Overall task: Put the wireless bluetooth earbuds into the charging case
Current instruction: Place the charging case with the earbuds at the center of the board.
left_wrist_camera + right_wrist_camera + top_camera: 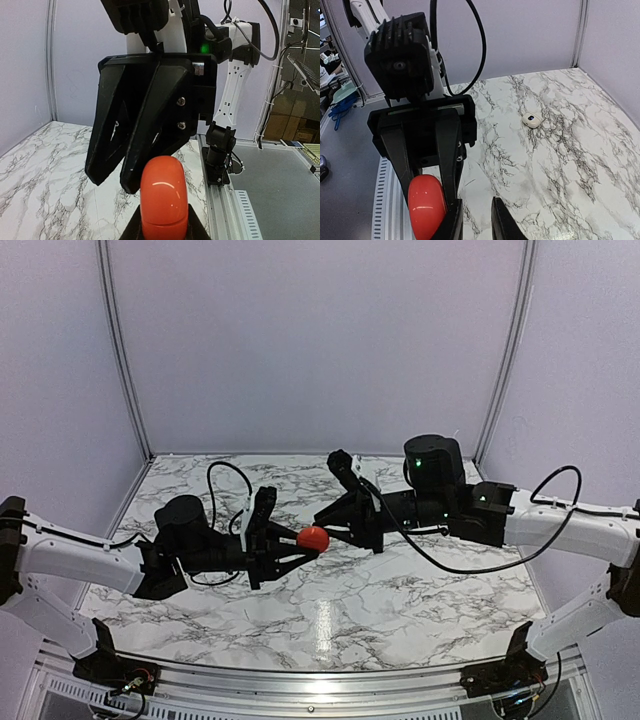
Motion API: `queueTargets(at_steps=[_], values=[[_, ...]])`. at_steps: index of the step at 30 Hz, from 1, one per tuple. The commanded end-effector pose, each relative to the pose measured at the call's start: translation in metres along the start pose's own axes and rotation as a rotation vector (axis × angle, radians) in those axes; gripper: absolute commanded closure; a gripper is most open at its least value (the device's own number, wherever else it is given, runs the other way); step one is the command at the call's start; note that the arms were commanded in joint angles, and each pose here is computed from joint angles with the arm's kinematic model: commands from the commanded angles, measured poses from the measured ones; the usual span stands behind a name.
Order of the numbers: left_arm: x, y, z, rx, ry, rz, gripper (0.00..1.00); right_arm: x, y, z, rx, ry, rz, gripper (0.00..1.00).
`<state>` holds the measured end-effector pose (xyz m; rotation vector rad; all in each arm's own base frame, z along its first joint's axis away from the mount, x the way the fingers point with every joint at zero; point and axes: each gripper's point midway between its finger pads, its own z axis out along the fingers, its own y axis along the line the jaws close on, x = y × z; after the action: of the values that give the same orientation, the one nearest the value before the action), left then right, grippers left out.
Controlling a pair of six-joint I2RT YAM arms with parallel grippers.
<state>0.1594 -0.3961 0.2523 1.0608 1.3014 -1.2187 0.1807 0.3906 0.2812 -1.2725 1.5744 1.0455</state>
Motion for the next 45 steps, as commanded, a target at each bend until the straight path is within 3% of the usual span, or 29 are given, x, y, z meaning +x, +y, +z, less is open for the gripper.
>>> queueTargets(at_steps=[1, 4, 7, 11, 23, 32, 38, 40, 44, 45], values=[[-0.021, 0.029, -0.001, -0.093, -0.064, -0.069, 1.00, 0.008, 0.021, -0.001, -0.071, 0.030, -0.024, 0.77], [-0.008, 0.052, -0.003, -0.154, -0.046, -0.169, 1.00, -0.001, -0.002, -0.016, 0.053, -0.015, -0.012, 0.72], [0.011, 0.090, -0.016, -0.274, -0.035, -0.304, 1.00, -0.009, -0.030, -0.040, 0.168, -0.067, 0.016, 0.57], [0.046, 0.148, -0.042, -0.449, 0.017, -0.515, 1.00, -0.011, -0.047, -0.060, 0.247, -0.099, 0.037, 0.46], [0.170, 0.223, -0.079, -0.765, 0.289, -0.827, 0.99, 0.010, -0.054, -0.063, 0.263, -0.084, 0.082, 0.44], [0.207, 0.237, -0.096, -0.881, 0.400, -0.893, 0.87, 0.015, -0.058, -0.061, 0.275, -0.095, 0.110, 0.43], [0.211, 0.239, -0.107, -0.933, 0.448, -0.886, 0.60, 0.025, -0.067, -0.064, 0.306, -0.102, 0.158, 0.31], [0.208, 0.240, -0.112, -0.950, 0.457, -0.881, 0.50, 0.028, -0.073, -0.068, 0.323, -0.112, 0.187, 0.21], [0.186, 0.239, -0.117, -0.964, 0.462, -0.835, 0.24, 0.038, -0.097, -0.083, 0.383, -0.135, 0.289, 0.05], [0.179, 0.239, -0.119, -0.975, 0.468, -0.817, 0.10, 0.043, -0.106, -0.087, 0.404, -0.133, 0.326, 0.03]])
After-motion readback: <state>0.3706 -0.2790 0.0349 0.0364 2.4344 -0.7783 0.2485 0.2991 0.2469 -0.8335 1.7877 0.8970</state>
